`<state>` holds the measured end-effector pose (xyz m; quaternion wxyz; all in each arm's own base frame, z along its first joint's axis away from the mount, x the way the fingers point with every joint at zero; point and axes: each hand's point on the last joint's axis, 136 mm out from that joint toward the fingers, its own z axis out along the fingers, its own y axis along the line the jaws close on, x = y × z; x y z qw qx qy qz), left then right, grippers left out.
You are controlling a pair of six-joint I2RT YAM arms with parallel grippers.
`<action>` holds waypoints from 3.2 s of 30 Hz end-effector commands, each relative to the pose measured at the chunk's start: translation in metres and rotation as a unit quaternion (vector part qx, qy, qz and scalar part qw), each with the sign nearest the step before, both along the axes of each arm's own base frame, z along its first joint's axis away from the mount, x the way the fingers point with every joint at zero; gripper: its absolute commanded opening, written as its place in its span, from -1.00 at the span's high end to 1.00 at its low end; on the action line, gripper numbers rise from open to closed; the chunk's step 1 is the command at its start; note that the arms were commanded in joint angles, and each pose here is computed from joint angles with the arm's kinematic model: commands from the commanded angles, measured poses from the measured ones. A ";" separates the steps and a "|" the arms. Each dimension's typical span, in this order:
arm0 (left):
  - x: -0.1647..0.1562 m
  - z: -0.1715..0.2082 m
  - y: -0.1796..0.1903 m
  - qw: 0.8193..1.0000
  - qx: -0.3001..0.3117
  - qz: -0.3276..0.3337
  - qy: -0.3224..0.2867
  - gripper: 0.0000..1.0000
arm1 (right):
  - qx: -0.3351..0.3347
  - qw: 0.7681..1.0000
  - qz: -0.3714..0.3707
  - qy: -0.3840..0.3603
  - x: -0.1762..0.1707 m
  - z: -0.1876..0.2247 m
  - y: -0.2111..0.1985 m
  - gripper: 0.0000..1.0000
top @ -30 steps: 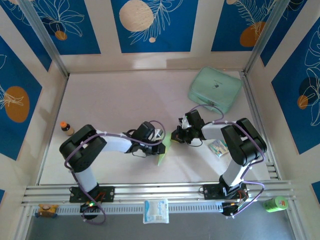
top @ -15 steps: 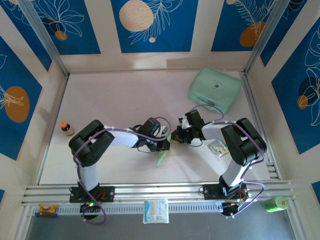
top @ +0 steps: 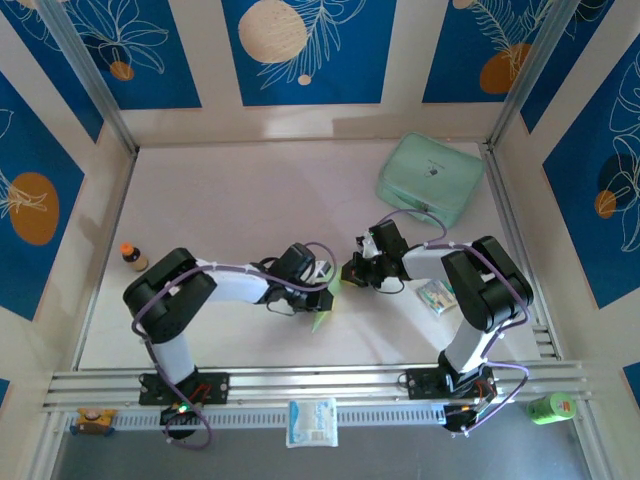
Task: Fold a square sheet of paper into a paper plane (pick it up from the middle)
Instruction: Fold the wing for the fifth time at the center of the table, then turn over a paper plane at the center of the table.
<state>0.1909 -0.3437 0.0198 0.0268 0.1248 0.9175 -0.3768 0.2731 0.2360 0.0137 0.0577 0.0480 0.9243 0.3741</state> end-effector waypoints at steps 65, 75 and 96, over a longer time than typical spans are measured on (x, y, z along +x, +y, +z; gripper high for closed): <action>0.033 0.019 0.037 0.997 -0.033 0.062 0.011 0.63 | 0.006 0.999 -0.006 0.045 -0.048 0.014 -0.003 0.63; 0.027 0.007 0.042 0.998 -0.011 0.054 0.023 0.61 | 0.019 0.998 0.002 0.052 -0.055 0.014 0.001 0.60; 0.011 -0.005 0.030 0.998 -0.010 0.005 0.060 0.55 | 0.042 0.996 0.033 0.068 -0.068 0.011 0.014 0.60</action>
